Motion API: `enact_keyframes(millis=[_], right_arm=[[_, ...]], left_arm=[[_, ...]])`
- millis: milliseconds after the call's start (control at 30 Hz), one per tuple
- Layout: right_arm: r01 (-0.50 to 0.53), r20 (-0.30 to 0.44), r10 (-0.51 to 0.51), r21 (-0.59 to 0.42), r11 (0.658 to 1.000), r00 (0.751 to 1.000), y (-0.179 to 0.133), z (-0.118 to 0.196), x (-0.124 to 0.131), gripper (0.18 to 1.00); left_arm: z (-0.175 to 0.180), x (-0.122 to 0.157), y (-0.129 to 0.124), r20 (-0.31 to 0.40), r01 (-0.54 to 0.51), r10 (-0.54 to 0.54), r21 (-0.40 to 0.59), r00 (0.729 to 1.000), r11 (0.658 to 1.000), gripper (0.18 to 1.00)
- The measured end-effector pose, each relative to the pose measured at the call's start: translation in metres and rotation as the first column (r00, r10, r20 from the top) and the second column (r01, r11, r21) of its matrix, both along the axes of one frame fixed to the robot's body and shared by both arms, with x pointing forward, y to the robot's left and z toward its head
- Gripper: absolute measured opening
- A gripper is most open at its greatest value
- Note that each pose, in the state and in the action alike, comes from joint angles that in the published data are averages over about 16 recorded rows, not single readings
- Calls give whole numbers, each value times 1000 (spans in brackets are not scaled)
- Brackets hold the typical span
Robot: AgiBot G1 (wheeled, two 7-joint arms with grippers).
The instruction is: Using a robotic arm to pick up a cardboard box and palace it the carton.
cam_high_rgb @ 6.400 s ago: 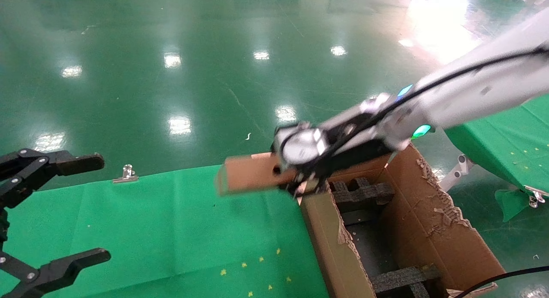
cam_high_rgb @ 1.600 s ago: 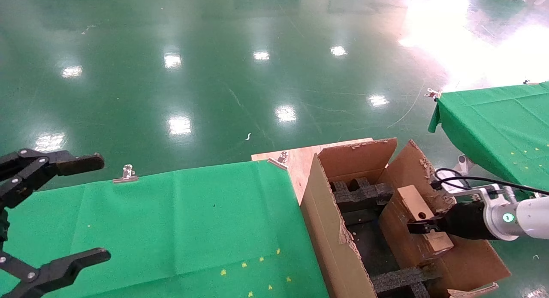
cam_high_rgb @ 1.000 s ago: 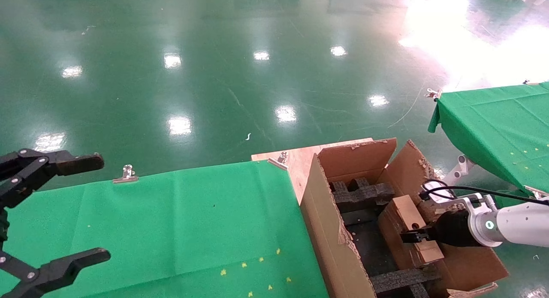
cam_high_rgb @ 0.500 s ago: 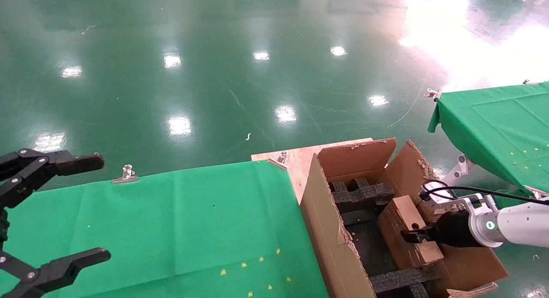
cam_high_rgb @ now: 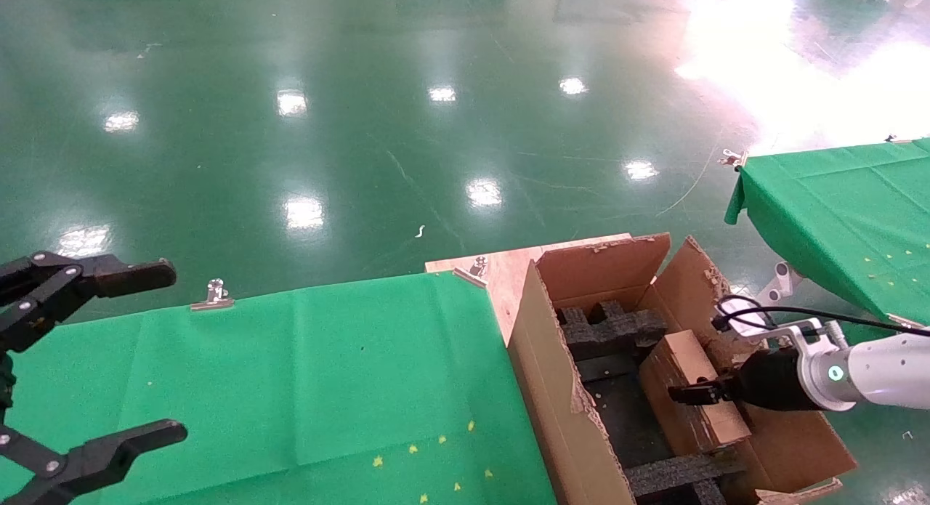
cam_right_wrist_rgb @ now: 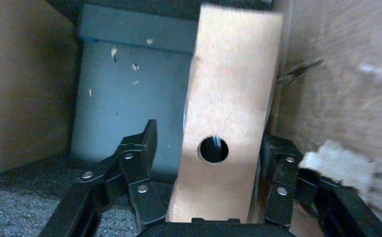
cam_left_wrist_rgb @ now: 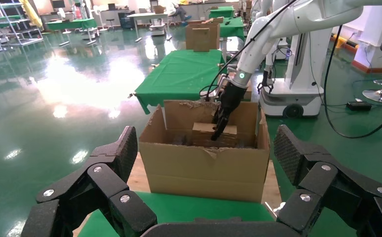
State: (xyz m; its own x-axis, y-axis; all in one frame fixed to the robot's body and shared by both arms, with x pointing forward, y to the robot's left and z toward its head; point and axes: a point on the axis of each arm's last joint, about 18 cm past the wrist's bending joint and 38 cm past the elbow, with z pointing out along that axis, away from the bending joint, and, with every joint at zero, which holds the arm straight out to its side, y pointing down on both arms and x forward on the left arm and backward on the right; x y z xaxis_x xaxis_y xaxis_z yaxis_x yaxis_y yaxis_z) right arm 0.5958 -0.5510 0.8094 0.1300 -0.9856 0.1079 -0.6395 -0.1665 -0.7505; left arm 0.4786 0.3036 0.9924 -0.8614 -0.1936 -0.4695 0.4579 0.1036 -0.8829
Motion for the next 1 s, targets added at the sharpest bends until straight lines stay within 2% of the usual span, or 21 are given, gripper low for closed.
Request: enact_keyframes(millis=[233,500,767,1000], right_arm=[[-15,68,16,-17,1000,998,2,30,2,747],[-72,195,80,-48,996,977,19,89,8,889],[-211,304,227,-86,974,925,62,149,6,967],[-346,343,367,-123,930,865,100,176,-4,995]], left_arm=[[0,0,0,0,0,0,0,1000,1000,1001],[0,0,0,0,0,0,0,1000,1000,1001],[0,0,0,0,0,0,0,1000,1000,1001],[0,0,0,0,0,0,0,1000,1000,1001]])
